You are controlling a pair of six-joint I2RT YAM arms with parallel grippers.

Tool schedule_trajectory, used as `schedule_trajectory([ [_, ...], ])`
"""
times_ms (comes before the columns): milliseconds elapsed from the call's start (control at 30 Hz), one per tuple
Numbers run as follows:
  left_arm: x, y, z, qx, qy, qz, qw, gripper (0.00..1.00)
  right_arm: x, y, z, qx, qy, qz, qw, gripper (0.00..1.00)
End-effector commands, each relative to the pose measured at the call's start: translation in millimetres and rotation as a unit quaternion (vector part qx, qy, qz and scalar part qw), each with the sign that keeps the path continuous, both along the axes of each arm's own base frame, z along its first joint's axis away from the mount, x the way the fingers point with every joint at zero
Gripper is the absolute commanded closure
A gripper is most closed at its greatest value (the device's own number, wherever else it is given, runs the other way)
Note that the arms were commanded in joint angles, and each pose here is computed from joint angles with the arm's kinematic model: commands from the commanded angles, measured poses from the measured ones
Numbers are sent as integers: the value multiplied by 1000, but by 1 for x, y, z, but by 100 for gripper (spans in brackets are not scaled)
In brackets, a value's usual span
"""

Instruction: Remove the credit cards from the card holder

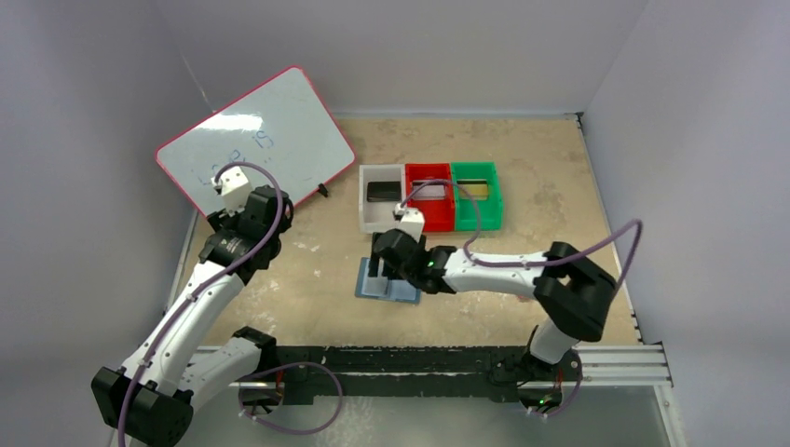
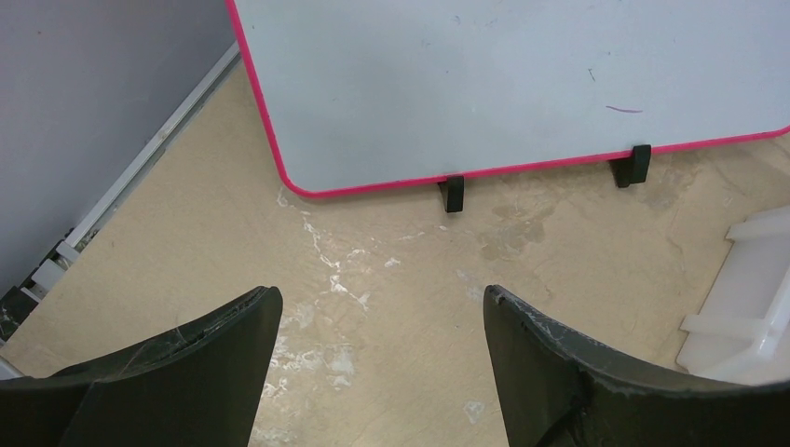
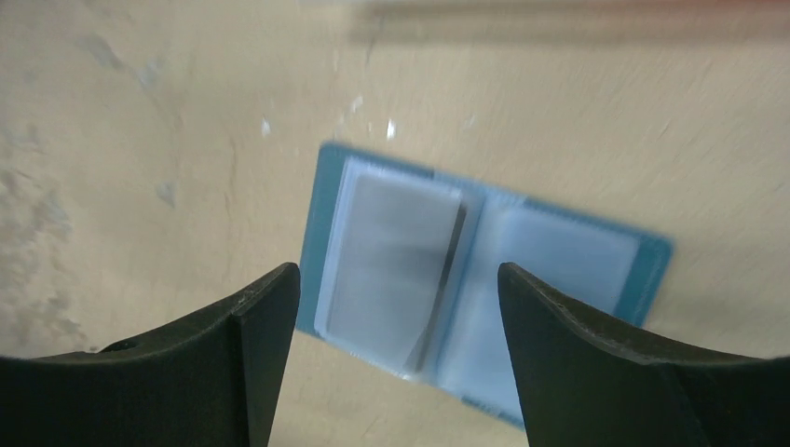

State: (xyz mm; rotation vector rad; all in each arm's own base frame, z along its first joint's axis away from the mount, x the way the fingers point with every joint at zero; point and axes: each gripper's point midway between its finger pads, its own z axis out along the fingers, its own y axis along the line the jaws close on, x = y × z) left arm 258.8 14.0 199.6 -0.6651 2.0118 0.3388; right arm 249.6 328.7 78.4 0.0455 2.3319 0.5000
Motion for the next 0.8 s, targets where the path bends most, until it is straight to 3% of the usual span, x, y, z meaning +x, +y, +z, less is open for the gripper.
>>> schedule_trajectory([
  [0, 4, 1, 4, 2, -8, 1, 1000, 21, -10, 8, -1, -12, 14, -101, 995, 23],
  [200, 4, 1, 4, 3, -8, 1, 1000, 21, -21, 13, -25, -66, 30, -115, 991, 27],
  [700, 4, 2, 3, 5, -5, 3, 1000, 21, -23, 21, -48, -106, 44, -79, 990, 35],
  [767, 4, 2, 3, 5, -5, 3, 1000, 21, -23, 21, -50, -110, 45, -75, 990, 42],
])
